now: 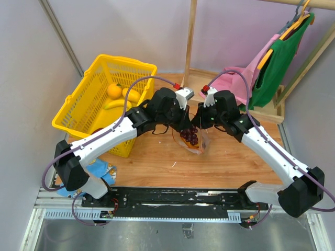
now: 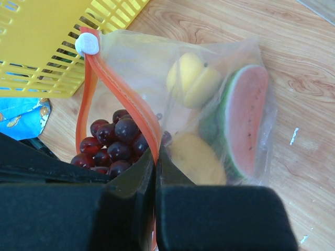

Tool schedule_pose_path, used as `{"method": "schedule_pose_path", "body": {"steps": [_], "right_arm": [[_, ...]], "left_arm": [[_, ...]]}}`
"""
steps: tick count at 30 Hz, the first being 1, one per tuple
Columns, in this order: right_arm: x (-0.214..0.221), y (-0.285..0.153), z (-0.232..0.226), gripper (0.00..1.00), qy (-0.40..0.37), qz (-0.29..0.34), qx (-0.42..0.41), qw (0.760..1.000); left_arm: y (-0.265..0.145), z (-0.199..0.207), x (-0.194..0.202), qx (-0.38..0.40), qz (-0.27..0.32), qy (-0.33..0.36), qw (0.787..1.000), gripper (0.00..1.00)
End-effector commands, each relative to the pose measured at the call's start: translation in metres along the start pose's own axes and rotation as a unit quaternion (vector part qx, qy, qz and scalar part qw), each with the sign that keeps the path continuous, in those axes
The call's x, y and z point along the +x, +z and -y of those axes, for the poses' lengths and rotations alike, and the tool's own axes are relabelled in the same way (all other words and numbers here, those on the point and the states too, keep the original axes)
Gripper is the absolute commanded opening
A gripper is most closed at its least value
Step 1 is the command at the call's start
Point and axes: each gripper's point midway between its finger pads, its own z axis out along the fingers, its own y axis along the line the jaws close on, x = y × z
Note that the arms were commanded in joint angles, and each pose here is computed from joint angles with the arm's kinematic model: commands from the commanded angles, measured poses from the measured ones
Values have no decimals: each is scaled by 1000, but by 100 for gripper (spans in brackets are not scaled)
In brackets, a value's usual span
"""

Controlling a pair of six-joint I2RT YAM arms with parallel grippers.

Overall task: Place the food in the zip-top bag and seal the zipper
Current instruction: Place the fake fruit in the zipper food storage bag, then adjust the zipper food storage bag at the center of the board.

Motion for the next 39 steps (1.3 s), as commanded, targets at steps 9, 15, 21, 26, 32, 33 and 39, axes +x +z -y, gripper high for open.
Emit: {"method": "schedule_pose_path", "body": {"steps": [9, 15, 21, 26, 32, 33, 39], "right_arm": [[-12, -9, -2, 2, 0, 30, -5, 1000], [-12, -9, -2, 2, 2, 30, -4, 1000], [-12, -10, -3, 2, 3, 31, -5, 1000], [-14, -9, -4, 2, 5, 32, -9, 999], [-15, -6, -8, 2, 13, 31, -20, 999], [-16, -6, -9, 2, 14, 31, -22, 999], [-14, -4, -11, 2, 20, 27, -27, 999]], "left_arm": [[-3, -16, -20, -72, 24, -3, 997, 41], [-15, -18, -22, -92, 25, -29, 995, 48], [-40, -24, -9, -125, 19, -79, 989, 51], [-48, -30, 31, -141, -12, -139, 980, 52], [-47, -36, 69, -154, -39, -193, 968, 52], [-46, -37, 74, -154, -44, -199, 967, 52], [-31, -39, 100, -151, -74, -217, 961, 51]]}}
